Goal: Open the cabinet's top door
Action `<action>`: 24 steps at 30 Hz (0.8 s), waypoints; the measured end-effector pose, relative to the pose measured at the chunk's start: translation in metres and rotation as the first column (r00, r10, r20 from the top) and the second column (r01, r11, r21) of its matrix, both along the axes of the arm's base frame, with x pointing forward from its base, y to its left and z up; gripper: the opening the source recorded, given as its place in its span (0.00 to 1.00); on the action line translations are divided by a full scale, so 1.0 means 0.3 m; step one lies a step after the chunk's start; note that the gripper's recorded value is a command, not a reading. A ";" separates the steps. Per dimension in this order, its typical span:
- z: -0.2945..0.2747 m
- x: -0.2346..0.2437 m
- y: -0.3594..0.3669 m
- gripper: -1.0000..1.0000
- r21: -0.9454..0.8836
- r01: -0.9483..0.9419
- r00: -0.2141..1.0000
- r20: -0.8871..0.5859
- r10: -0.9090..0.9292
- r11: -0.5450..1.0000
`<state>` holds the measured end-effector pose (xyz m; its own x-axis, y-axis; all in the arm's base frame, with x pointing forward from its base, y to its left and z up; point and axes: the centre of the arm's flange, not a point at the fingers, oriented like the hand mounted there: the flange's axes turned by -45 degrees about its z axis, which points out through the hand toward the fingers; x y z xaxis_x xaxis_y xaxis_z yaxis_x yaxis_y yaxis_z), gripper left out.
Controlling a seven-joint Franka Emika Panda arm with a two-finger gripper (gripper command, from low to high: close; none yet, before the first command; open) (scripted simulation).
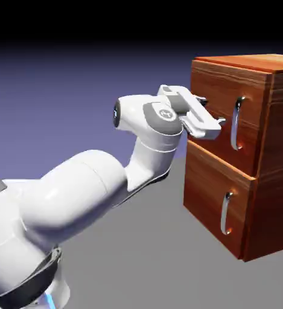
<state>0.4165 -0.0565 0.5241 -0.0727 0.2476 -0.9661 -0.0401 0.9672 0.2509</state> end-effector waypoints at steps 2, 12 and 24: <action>-0.044 0.038 0.005 1.00 -0.082 -0.001 1.000 0.025 0.003 0.997; -0.147 0.276 0.039 1.00 -0.247 0.005 0.997 0.073 0.013 0.969; -0.147 0.056 0.159 0.00 -0.248 0.219 0.976 0.073 -0.207 0.944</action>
